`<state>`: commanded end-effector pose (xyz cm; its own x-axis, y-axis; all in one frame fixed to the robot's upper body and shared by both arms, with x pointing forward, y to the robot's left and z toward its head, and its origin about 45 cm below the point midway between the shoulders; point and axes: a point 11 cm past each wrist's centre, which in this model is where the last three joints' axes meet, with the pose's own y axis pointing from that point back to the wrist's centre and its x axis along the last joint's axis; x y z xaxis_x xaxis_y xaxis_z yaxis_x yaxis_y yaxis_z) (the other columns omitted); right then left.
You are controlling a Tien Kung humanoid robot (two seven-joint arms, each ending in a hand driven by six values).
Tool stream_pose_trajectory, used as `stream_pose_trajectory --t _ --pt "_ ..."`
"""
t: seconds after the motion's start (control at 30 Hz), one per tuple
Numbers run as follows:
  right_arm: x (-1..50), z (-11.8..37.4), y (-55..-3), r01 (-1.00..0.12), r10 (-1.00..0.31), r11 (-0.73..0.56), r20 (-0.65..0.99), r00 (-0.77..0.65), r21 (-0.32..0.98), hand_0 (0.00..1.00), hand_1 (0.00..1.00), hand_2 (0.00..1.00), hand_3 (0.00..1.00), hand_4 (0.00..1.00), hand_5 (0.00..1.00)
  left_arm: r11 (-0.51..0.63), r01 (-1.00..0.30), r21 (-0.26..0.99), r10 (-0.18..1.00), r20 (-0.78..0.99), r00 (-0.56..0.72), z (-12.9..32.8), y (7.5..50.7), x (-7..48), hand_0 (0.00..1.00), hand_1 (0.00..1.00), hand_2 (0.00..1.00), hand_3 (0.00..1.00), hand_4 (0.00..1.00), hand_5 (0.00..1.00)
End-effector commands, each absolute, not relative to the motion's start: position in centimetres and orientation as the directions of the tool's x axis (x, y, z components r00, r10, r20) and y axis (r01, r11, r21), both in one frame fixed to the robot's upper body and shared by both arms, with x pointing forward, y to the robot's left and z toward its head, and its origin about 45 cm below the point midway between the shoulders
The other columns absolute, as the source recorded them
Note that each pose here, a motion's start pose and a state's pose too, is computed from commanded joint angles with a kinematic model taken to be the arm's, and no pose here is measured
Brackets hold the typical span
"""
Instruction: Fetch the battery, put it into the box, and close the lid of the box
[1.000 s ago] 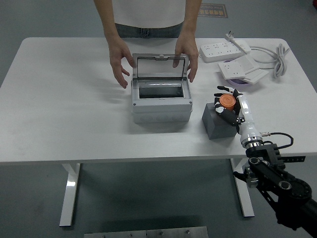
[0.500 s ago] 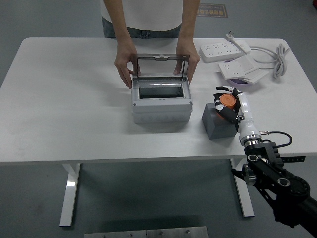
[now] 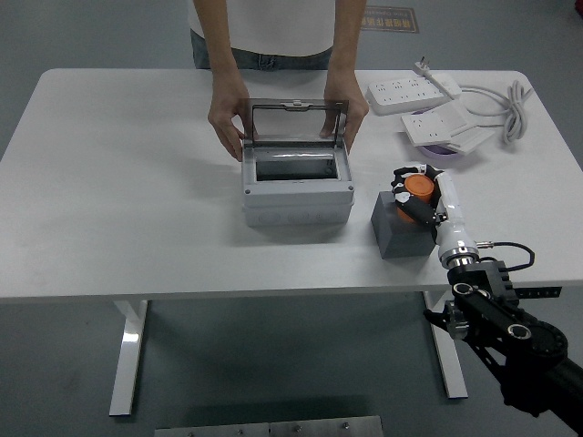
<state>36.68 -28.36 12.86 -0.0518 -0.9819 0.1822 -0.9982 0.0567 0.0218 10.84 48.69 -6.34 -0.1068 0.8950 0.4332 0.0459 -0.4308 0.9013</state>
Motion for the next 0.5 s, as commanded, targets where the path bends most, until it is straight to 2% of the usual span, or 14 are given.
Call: stream_pose_trajectory --t 0.1,0.13,0.5 --pt "36.76 12.91 -28.37 -0.998 -0.981 0.059 0.184 -0.054 0.020 0.427 0.337 0.349 0.372 0.240 0.002 -0.432 0.047 0.901 0.895 0.435 -0.104 -6.32 48.73 10.83 0.542 0.702 0.539 0.531 0.537 0.017" --pt "36.79 12.94 -28.37 -0.998 -0.981 0.059 0.186 -0.055 0.019 0.390 0.309 0.352 0.371 0.208 0.002 -0.433 0.046 0.900 0.894 0.435 -0.103 -6.31 48.74 10.84 0.541 0.702 0.540 0.531 0.536 0.018" --pt "37.32 13.63 -28.38 -0.998 -0.978 0.061 0.198 -0.059 0.003 0.369 0.295 0.353 0.370 0.188 0.002 -0.437 0.042 0.899 0.893 0.439 -0.102 -6.26 48.75 11.02 0.540 0.702 0.541 0.531 0.534 0.020"
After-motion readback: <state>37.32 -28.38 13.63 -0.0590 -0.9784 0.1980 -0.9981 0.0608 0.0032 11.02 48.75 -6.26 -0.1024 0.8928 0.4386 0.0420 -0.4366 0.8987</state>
